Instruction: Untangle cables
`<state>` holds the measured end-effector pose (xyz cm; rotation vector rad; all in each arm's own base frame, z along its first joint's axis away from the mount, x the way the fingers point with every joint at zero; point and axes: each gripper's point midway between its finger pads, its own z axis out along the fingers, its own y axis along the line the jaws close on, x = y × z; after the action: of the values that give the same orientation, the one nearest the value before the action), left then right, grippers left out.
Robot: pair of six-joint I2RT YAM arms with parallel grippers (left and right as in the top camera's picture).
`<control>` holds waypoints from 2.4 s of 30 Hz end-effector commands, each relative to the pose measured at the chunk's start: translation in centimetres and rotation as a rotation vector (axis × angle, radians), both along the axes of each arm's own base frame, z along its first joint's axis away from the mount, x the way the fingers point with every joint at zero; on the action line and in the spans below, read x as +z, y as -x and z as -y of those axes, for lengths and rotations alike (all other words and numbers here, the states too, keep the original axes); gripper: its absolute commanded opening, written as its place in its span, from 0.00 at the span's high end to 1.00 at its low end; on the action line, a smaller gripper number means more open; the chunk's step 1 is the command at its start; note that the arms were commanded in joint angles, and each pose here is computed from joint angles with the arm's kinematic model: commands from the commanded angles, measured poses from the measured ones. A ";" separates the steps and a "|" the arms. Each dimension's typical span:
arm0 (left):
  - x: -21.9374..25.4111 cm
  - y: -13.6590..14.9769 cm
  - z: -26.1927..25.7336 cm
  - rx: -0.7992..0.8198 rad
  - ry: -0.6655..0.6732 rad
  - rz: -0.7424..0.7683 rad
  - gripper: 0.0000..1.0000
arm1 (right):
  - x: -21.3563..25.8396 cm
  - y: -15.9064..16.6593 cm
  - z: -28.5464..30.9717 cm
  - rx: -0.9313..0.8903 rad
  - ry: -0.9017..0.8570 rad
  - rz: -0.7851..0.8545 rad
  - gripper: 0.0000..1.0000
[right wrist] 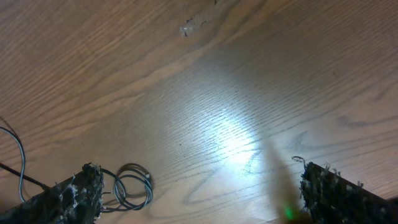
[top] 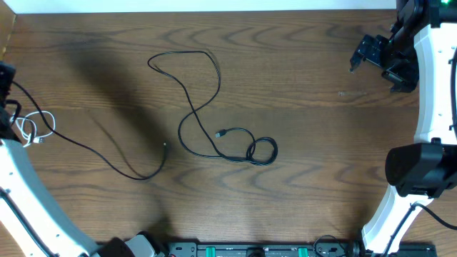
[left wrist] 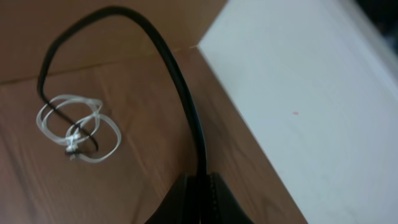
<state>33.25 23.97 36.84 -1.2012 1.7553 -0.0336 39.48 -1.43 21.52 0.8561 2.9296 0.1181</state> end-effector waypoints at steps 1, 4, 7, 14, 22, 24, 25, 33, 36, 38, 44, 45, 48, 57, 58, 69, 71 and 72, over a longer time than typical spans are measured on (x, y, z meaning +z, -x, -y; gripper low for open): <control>-1.7 0.2 -1.8 0.131 0.143 0.036 0.92 | 0.2 0.2 0.0 0.013 0.006 0.004 0.01; -3.1 0.0 -2.4 0.191 0.226 0.042 0.92 | 0.2 0.2 0.0 0.013 0.006 0.004 0.01; -3.7 -0.1 -2.5 0.222 0.271 0.054 0.93 | 0.2 0.2 0.0 0.013 0.006 0.004 0.01; -1.3 -1.2 -0.7 0.142 0.322 0.164 0.93 | 0.2 0.2 0.0 0.013 0.006 0.004 0.01; 6.5 -1.9 3.5 -0.021 0.199 0.369 0.93 | 0.2 0.2 0.0 0.013 0.006 0.004 0.01; 9.2 -1.6 4.9 -0.062 0.152 0.440 0.93 | 0.2 0.2 0.0 0.013 0.006 0.004 0.01; 10.4 -1.4 5.6 -0.081 0.131 0.473 0.93 | 0.2 0.2 0.0 0.013 0.006 0.004 0.01; 15.2 0.3 9.5 -0.186 0.039 0.586 0.93 | 0.2 0.2 0.0 0.013 0.006 0.004 0.01; 13.8 -0.2 10.2 -0.221 0.027 0.520 0.93 | 0.2 0.2 0.0 0.013 0.006 0.004 0.01; 12.4 -0.7 10.3 -0.250 -0.009 0.449 0.93 | 0.2 0.2 0.0 0.013 0.006 0.004 0.01; 7.8 -2.5 9.3 -0.307 -0.072 0.254 0.93 | 0.2 0.2 0.0 0.013 0.006 0.004 0.01; 7.4 -2.6 9.3 -0.306 -0.063 0.243 0.93 | 0.2 0.2 0.0 0.012 0.006 0.004 0.01; 7.1 -2.7 9.1 -0.300 -0.060 0.233 0.93 | 0.2 0.2 0.0 0.012 0.006 0.004 0.01; 7.0 -0.4 5.1 -0.056 -0.155 0.167 0.92 | 0.2 0.2 -0.2 0.019 0.006 0.004 0.01; 6.9 0.0 4.4 -0.010 -0.170 0.150 0.92 | 0.2 0.2 -0.2 0.018 0.006 0.004 0.01; 5.1 5.6 -0.3 0.361 -0.262 -0.037 0.93 | 0.2 0.2 -0.2 0.019 0.006 0.004 0.01; 5.0 5.7 -0.4 0.372 -0.263 -0.045 0.93 | 0.2 0.2 -0.2 0.019 0.006 0.004 0.01; 4.9 5.6 -0.5 0.372 -0.262 -0.047 0.92 | 0.2 0.2 -0.2 0.018 0.006 0.004 0.01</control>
<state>29.14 23.57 40.86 -1.2763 1.5647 0.3441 39.48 -1.35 21.51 0.8528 2.9311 0.1186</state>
